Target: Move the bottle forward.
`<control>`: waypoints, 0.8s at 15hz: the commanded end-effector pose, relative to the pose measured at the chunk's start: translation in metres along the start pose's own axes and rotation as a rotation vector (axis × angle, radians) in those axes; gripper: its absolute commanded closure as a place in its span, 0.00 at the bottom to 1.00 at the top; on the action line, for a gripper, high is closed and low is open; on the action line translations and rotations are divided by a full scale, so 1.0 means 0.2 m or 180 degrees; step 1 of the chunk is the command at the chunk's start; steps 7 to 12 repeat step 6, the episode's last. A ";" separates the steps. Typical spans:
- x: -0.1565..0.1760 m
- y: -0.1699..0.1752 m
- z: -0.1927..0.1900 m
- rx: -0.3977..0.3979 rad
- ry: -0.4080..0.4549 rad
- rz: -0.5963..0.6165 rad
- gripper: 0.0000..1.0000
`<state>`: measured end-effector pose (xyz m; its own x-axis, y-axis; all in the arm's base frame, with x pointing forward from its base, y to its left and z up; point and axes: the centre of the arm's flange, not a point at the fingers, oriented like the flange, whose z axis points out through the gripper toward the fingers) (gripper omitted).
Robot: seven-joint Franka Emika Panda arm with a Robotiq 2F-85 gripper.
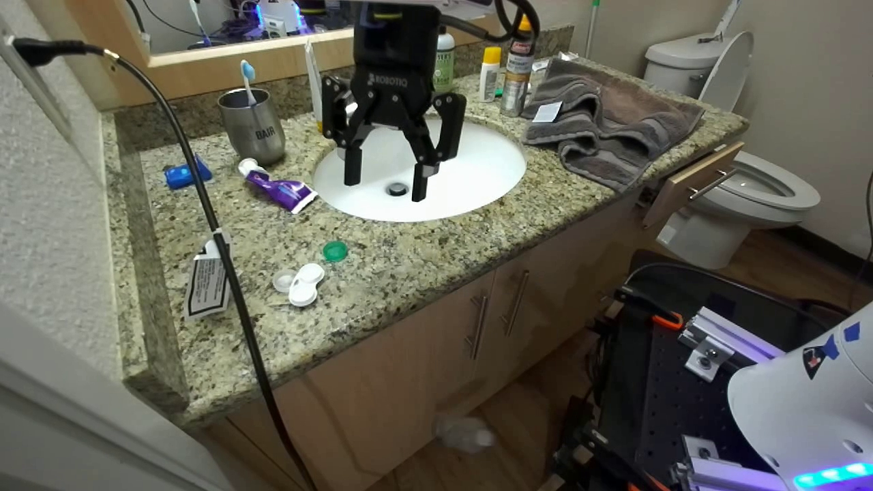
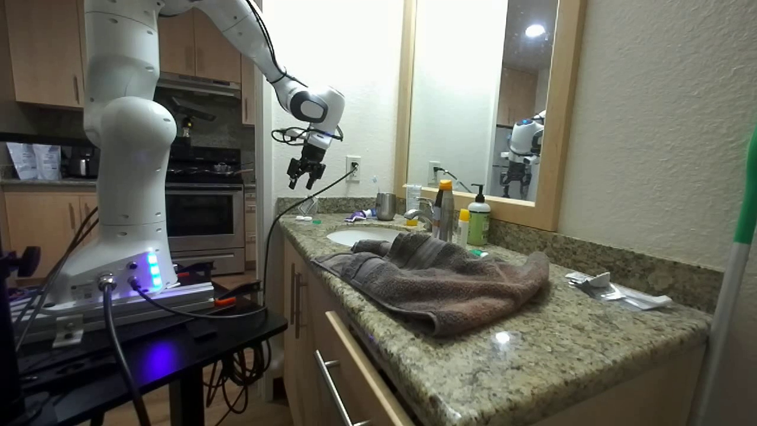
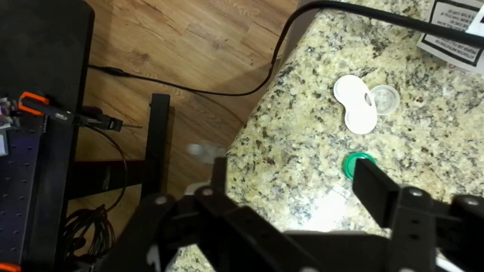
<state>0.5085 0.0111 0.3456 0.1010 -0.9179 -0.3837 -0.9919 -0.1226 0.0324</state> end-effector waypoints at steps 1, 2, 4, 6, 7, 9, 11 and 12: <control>0.00 0.00 0.00 0.0000 0.0000 0.0000 0.11; 0.00 0.00 0.00 0.0000 0.0000 0.0000 0.07; 0.00 0.00 0.00 0.0000 0.0000 0.0000 0.07; 0.00 0.00 0.00 0.0000 0.0000 0.0000 0.07; 0.00 0.00 0.00 0.0000 0.0000 0.0000 0.07; 0.00 0.00 0.00 0.0000 0.0000 0.0000 0.07; 0.00 0.00 0.00 0.0000 0.0000 0.0000 0.07; 0.00 0.00 0.00 0.0000 0.0000 0.0000 0.07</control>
